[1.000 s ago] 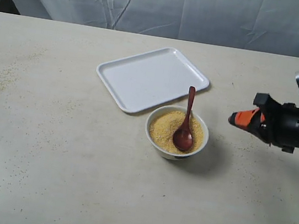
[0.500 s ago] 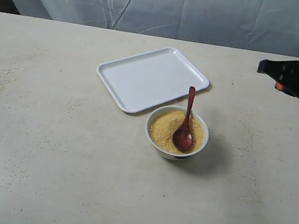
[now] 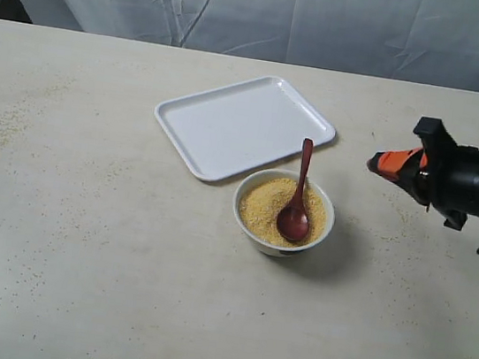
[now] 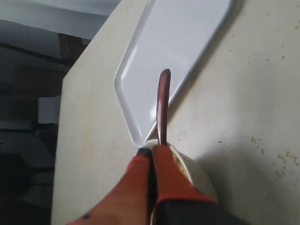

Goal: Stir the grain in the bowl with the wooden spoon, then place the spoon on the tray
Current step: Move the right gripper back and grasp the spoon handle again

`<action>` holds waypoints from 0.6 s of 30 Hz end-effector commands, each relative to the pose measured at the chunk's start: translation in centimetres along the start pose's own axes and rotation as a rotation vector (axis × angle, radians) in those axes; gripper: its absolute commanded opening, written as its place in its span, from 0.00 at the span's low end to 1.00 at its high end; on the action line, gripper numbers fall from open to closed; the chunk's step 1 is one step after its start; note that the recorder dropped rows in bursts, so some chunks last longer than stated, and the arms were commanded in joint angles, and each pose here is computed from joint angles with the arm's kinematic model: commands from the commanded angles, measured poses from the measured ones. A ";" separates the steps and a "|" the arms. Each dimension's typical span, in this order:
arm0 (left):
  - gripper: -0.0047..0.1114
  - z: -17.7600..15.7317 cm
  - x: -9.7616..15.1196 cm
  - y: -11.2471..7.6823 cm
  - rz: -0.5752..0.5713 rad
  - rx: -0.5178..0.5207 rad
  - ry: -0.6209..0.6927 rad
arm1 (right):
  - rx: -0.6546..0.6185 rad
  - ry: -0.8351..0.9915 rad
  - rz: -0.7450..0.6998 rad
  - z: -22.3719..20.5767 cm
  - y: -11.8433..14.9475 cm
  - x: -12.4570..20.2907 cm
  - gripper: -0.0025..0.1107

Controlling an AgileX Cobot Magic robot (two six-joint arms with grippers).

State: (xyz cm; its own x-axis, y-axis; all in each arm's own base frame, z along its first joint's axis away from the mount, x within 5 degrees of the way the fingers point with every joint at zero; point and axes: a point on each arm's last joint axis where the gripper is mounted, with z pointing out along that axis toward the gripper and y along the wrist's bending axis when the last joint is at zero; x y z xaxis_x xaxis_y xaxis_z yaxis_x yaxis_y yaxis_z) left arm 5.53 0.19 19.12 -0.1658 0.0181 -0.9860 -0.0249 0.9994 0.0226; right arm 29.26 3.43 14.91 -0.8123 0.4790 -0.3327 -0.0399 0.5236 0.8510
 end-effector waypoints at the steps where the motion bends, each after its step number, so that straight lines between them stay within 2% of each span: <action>1: 0.04 0.0 0.0 0.0 0.001 -0.004 -0.014 | -0.049 0.077 0.066 0.4 -2.4 -2.9 0.20; 4: 0.04 0.0 0.0 0.0 0.001 -0.004 -0.014 | -0.078 0.154 0.013 1.7 -3.1 -3.7 0.41; 6: 0.04 0.0 0.0 0.0 0.001 -0.004 -0.014 | -0.108 0.189 -0.002 2.6 -3.3 -4.1 0.51; 18: 0.04 0.0 0.0 0.0 0.001 -0.004 -0.014 | -0.169 0.330 -0.020 10.5 -4.4 -4.0 0.51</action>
State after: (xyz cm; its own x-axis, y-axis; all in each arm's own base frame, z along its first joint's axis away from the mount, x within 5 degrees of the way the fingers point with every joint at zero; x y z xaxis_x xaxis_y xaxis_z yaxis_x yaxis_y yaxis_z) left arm 5.53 0.19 19.12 -0.1658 0.0181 -0.9860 -0.0249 0.9994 0.0226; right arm 38.13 5.66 8.80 -0.9448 0.2272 -0.2361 -0.1257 0.4141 0.9015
